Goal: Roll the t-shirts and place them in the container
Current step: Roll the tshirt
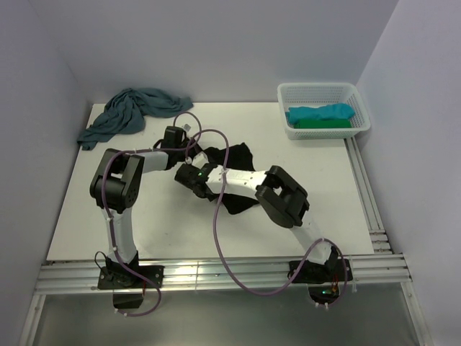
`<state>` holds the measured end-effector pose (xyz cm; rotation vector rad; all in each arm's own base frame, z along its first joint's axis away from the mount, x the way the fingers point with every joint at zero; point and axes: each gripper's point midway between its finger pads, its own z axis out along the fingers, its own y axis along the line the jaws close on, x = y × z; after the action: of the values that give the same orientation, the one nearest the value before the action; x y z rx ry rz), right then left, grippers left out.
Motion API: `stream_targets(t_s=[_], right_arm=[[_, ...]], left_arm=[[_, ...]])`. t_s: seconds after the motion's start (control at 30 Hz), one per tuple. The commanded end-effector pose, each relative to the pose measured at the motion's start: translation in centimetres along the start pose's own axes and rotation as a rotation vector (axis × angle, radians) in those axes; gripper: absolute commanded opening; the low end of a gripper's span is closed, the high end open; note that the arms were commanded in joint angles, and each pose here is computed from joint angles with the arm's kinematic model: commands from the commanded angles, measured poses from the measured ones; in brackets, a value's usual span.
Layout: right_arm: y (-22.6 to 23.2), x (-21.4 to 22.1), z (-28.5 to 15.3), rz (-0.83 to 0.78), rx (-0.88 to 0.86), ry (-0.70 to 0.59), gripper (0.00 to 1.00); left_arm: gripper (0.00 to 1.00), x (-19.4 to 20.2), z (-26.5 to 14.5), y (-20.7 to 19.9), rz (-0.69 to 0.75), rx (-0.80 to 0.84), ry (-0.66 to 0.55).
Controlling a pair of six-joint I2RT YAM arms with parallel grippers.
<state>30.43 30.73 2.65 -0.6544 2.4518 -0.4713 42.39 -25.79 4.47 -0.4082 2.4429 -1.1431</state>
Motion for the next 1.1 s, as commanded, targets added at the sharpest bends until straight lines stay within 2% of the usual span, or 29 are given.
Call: stream_targets(t_s=[0.0, 0.17, 0.3, 0.4, 0.57, 0.73, 0.8, 0.87, 0.9, 1.07], right_arm=[[-2.0, 2.4, 1.6, -0.052, 0.155, 0.065, 0.55], [-2.6, 2.9, 2.3, -0.087, 0.220, 0.071, 0.47], [-2.6, 2.8, 2.3, -0.069, 0.217, 0.061, 0.27], [-2.1, 2.0, 1.4, -0.021, 0.152, 0.039, 0.12], [-1.3, 0.6, -0.4, 0.100, -0.052, 0.018, 0.00], [-1.0, -0.2, -2.0, 0.246, -0.271, -0.027, 0.00], [-0.2, -1.1, -2.5, 0.326, -0.422, -0.049, 0.00], [0.2, 0.0, -3.2, 0.379, -0.560, -0.027, 0.00], [-0.6, -1.1, -2.9, 0.432, -0.602, -0.065, 0.00], [-0.7, -0.7, -3.5, 0.511, -0.822, -0.053, 0.00]], left_arm=[[0.00, -0.4, -0.1, -0.4, 0.015, 0.020, 0.021], [0.00, -0.3, 0.0, -0.4, 0.015, 0.022, 0.027], [0.00, -0.3, 0.1, -0.3, 0.013, 0.022, 0.028], [0.00, -0.3, 0.1, -0.4, 0.015, 0.026, 0.031], [0.04, -0.5, -0.5, -1.2, 0.009, 0.053, 0.036], [0.13, -1.2, -1.6, -1.9, -0.007, 0.074, 0.027], [0.15, -1.5, -1.8, -2.0, -0.015, 0.082, 0.026], [0.20, -1.8, -2.1, -2.1, -0.021, 0.091, 0.024], [0.22, -2.0, -2.2, -2.2, -0.021, 0.095, 0.020], [0.34, -3.1, -3.1, -3.3, -0.025, 0.138, -0.002]])
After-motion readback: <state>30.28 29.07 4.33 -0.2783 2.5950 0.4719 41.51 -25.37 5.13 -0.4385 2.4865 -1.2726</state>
